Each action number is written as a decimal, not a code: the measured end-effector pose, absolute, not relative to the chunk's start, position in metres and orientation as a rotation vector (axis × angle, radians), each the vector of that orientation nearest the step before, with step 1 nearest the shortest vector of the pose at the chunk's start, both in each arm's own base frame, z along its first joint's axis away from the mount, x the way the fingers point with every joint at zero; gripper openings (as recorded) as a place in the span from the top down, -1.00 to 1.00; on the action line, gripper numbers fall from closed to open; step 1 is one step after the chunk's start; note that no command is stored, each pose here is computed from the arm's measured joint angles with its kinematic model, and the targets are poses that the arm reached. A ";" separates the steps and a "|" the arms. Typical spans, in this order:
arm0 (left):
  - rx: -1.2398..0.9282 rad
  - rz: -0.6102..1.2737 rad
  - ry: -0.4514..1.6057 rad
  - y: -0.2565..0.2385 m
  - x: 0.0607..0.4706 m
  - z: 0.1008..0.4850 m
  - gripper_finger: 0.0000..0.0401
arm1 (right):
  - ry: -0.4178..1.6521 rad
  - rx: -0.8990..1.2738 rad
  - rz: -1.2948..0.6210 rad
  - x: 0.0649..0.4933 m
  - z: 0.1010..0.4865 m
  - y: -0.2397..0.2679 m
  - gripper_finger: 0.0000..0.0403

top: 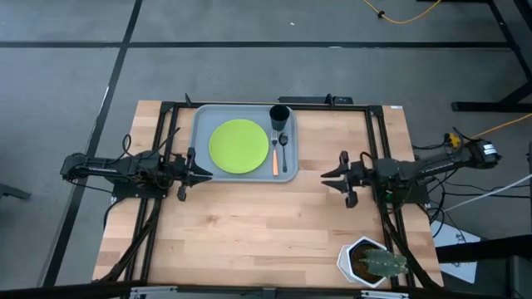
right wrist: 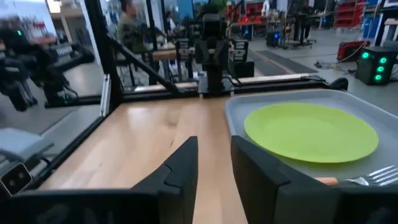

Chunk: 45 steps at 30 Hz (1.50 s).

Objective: Pick and place plate/cup/fork/spoon on tray
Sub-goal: Return to Home Position

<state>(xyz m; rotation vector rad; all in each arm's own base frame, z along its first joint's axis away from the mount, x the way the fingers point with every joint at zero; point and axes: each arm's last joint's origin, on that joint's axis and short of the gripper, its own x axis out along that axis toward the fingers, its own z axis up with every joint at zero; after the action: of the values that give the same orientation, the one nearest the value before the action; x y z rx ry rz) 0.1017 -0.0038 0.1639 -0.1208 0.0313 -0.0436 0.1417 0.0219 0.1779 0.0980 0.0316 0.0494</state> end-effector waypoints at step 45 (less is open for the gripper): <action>-0.121 -0.044 0.032 -0.004 0.102 0.164 0.74 | 0.103 0.162 -0.083 0.111 0.157 -0.004 0.50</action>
<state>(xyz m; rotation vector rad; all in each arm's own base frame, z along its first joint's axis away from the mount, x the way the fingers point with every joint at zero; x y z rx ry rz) 0.1017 -0.0038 0.1638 -0.1208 0.0319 -0.0443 0.1109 -0.0037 0.1575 0.1617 0.1028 -0.0831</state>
